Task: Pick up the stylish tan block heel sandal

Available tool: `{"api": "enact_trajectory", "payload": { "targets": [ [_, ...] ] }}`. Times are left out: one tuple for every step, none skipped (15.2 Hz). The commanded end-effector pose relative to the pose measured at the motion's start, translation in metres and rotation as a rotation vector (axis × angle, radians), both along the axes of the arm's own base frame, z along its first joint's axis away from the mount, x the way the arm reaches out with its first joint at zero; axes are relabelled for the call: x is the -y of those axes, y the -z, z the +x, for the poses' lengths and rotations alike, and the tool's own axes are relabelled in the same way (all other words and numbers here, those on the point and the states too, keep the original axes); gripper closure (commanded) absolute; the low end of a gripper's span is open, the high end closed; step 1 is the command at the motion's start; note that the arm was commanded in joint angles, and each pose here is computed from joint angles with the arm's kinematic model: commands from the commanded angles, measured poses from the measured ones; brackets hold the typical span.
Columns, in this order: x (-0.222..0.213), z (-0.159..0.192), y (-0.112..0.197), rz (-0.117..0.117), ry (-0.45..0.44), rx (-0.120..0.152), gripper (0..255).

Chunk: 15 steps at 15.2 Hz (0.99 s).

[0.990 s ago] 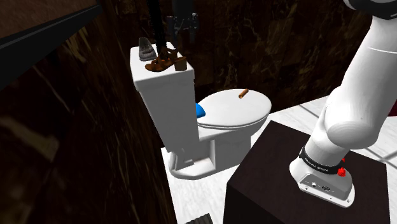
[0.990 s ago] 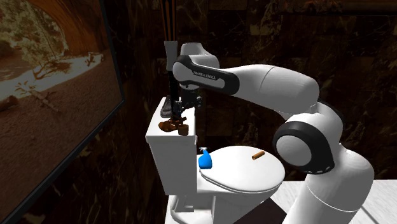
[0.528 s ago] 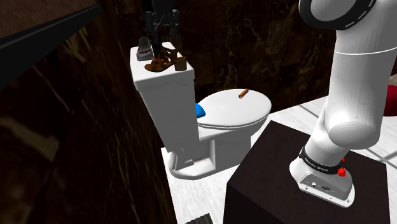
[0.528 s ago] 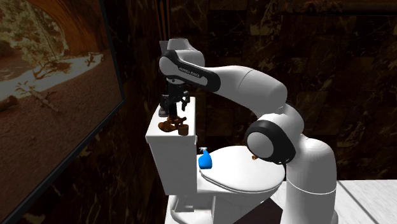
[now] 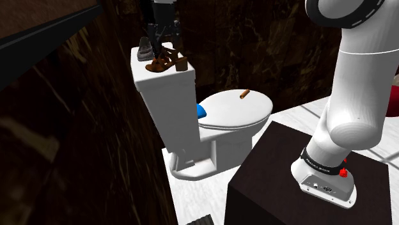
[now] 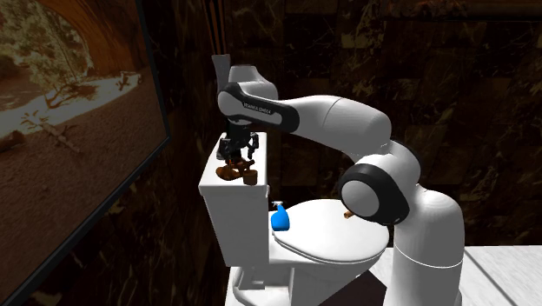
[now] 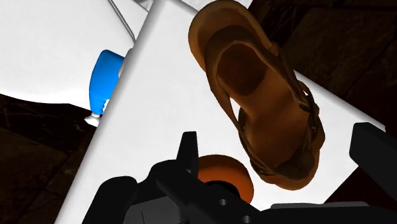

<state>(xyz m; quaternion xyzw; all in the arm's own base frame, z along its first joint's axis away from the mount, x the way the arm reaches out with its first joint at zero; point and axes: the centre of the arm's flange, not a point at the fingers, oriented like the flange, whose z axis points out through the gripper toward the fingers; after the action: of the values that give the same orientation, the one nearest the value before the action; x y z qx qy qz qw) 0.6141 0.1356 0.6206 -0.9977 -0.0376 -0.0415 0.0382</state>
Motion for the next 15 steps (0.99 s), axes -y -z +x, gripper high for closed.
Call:
{"api": "enact_trajectory", "payload": {
  "targets": [
    [0.0,0.0,0.002,0.0,0.0,0.0,255],
    [0.0,0.0,0.002,0.0,0.0,0.0,255],
    [0.0,0.0,0.002,0.0,0.0,0.001,255],
    [0.0,0.0,0.002,0.0,0.0,0.001,255],
    [0.0,0.0,0.002,0.0,0.0,0.001,255],
    [0.0,0.0,0.002,0.0,0.0,0.001,255],
    [0.0,0.0,0.002,0.0,0.0,0.001,255],
    [-0.001,0.0,0.002,0.0,0.0,0.001,255],
    [-0.001,0.0,0.002,0.0,0.0,0.001,255],
    [0.0,0.0,0.002,0.0,0.0,0.001,255],
    [0.0,0.0,-0.004,0.0,0.0,0.001,255],
    [0.0,0.0,-0.009,0.0,0.0,0.001,255],
    [0.0,0.0,-0.014,0.0,0.0,0.001,255],
    [0.0,0.0,-0.019,0.0,0.0,0.001,255],
    [0.0,0.0,-0.025,0.0,0.0,0.001,255]
  ]
}}
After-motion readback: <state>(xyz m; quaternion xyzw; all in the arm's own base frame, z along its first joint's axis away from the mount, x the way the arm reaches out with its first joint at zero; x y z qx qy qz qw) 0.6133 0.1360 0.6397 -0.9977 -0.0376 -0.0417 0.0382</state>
